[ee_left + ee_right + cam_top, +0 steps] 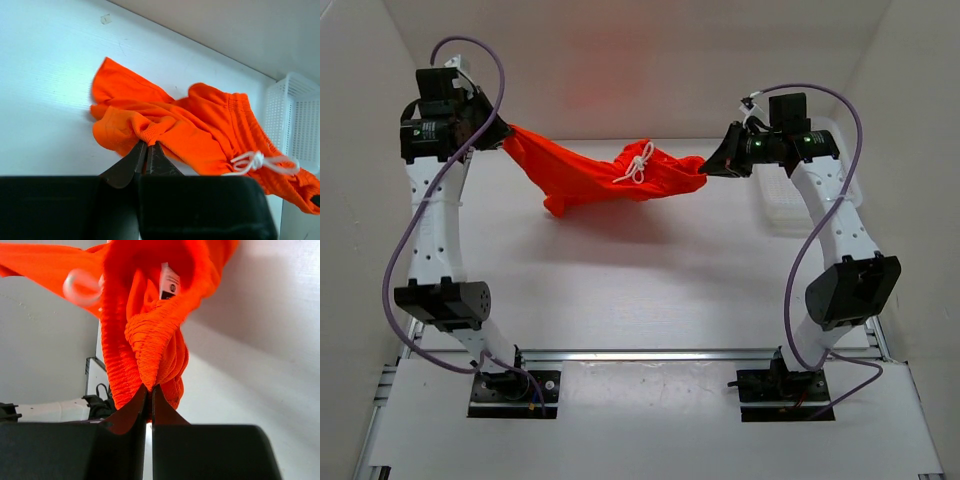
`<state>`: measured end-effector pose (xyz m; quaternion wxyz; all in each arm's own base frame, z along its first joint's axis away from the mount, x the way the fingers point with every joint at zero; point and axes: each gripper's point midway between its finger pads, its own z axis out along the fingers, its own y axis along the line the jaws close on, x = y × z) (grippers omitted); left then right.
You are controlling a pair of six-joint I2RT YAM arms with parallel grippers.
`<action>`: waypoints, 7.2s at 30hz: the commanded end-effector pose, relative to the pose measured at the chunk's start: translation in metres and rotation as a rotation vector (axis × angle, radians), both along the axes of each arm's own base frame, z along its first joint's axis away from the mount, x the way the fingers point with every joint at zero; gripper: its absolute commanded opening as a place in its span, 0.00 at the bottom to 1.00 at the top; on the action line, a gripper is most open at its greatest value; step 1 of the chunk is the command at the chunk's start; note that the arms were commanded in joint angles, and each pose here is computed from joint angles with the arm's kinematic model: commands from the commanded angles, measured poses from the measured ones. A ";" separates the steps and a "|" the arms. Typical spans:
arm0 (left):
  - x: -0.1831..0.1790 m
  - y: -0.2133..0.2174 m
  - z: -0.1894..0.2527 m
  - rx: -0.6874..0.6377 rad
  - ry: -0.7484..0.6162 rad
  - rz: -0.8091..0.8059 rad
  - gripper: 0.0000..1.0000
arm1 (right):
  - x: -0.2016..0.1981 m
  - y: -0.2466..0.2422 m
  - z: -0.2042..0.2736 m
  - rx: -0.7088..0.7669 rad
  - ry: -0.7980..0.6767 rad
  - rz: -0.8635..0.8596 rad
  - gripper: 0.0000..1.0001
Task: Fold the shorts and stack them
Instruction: Flatten the shorts out
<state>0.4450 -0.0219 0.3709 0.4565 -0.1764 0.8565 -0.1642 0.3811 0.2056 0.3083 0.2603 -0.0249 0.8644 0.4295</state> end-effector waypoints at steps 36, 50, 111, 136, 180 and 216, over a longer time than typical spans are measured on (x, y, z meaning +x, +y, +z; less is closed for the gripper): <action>-0.180 -0.079 -0.264 -0.166 0.605 -0.179 0.63 | -0.196 -0.102 -0.193 -0.569 0.379 -0.258 0.51; -0.156 -0.107 -0.358 -0.097 0.808 -0.191 0.87 | -0.171 -0.053 -0.263 -0.570 0.453 -0.051 0.74; -0.211 -0.020 -0.316 -0.142 0.795 0.241 0.96 | -0.107 -0.020 -0.177 -0.431 0.283 -0.044 0.00; -0.181 -0.031 -0.275 -0.165 0.643 0.160 0.10 | -0.170 -0.030 -0.222 -0.333 0.426 -0.044 0.98; -0.132 -0.008 -0.143 -0.103 0.226 0.071 0.10 | -0.091 -0.068 -0.118 -0.245 0.086 -0.205 0.00; 0.014 -0.199 -0.265 0.116 0.513 -0.402 0.94 | -0.084 -0.102 -0.221 -0.496 0.392 -0.373 0.71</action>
